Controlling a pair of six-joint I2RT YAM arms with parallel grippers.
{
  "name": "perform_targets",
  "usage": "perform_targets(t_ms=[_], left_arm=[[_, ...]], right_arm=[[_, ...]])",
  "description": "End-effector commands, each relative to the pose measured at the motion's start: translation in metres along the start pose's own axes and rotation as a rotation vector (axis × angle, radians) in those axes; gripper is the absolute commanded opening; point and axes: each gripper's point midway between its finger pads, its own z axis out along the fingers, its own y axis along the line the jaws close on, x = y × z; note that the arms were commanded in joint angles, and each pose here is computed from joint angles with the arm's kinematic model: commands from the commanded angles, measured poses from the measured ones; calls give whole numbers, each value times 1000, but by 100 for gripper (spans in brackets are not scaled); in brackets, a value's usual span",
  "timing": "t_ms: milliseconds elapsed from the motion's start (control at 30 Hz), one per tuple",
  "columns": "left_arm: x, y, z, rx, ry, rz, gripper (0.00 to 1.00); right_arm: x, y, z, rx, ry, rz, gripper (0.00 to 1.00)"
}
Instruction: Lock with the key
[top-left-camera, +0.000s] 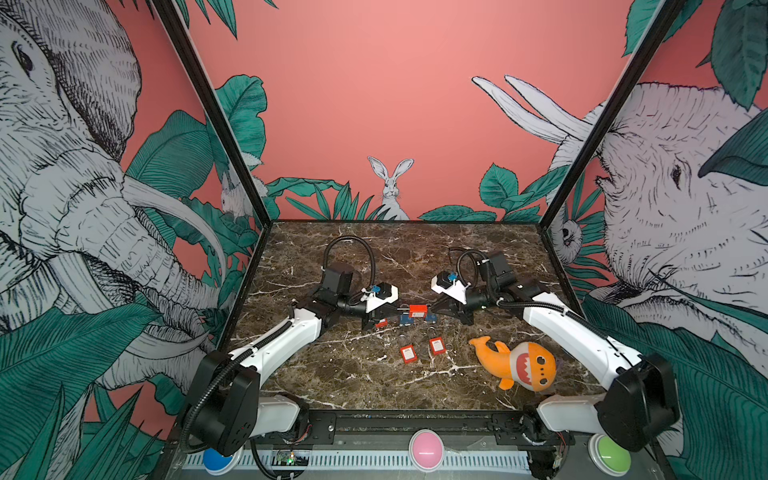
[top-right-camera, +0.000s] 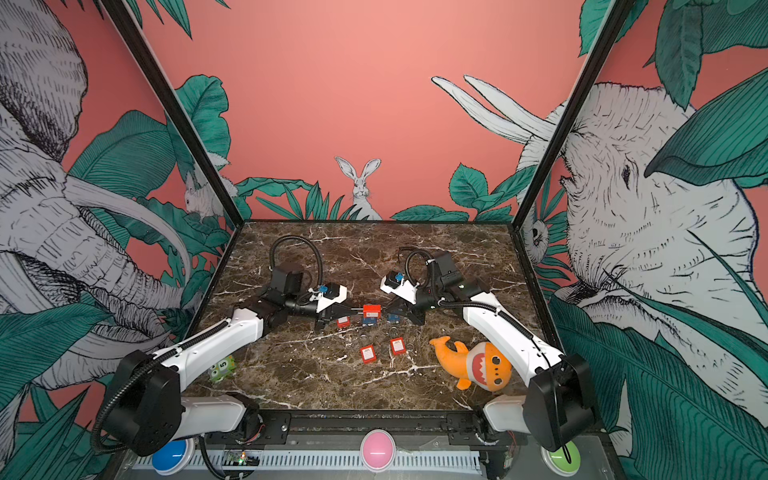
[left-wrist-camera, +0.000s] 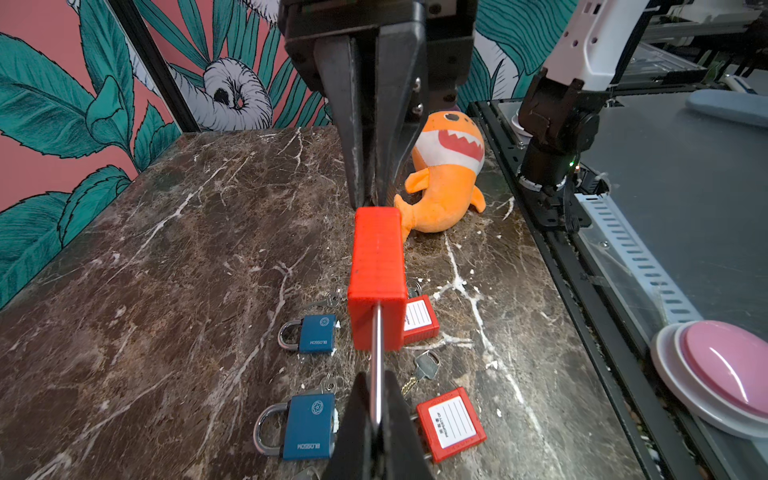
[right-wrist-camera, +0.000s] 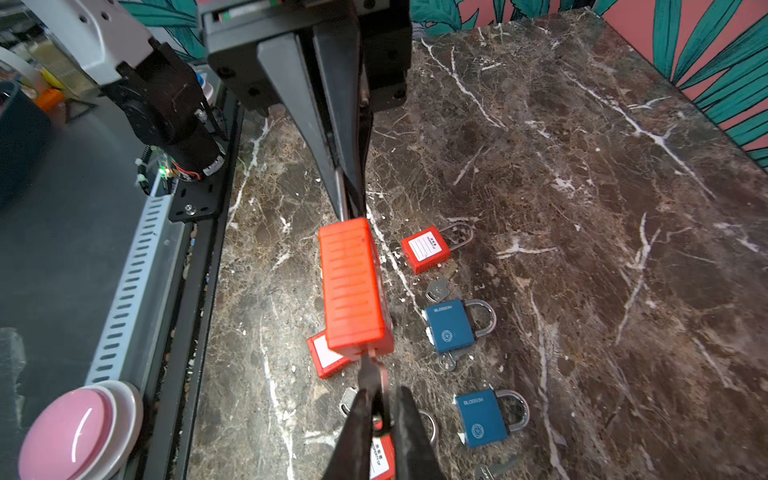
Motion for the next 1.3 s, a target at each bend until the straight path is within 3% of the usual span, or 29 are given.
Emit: perform_targets(t_ms=[0,100,200,367,500,767,1267], left_arm=[[-26,4,-5,15,-66,50,0],[-27,3,-5,20,-70,61,0],[-27,1,-6,28,-68,64,0],[-28,0,-6,34,-69,67,0],[-29,0,-7,30,-68,73,0],[-27,1,-5,40,-65,68,0],[-27,0,-3,82,-49,67,0]], right_arm=[[-8,-8,-7,87,-12,-85,28],[-8,-13,-13,146,0,-88,43],[-6,-11,-13,118,27,-76,45],[-11,2,-5,-18,12,-54,38],[-8,7,-3,-53,12,-56,32],[-11,11,-4,-63,0,-84,19],[-12,9,3,-64,-3,-134,6]])
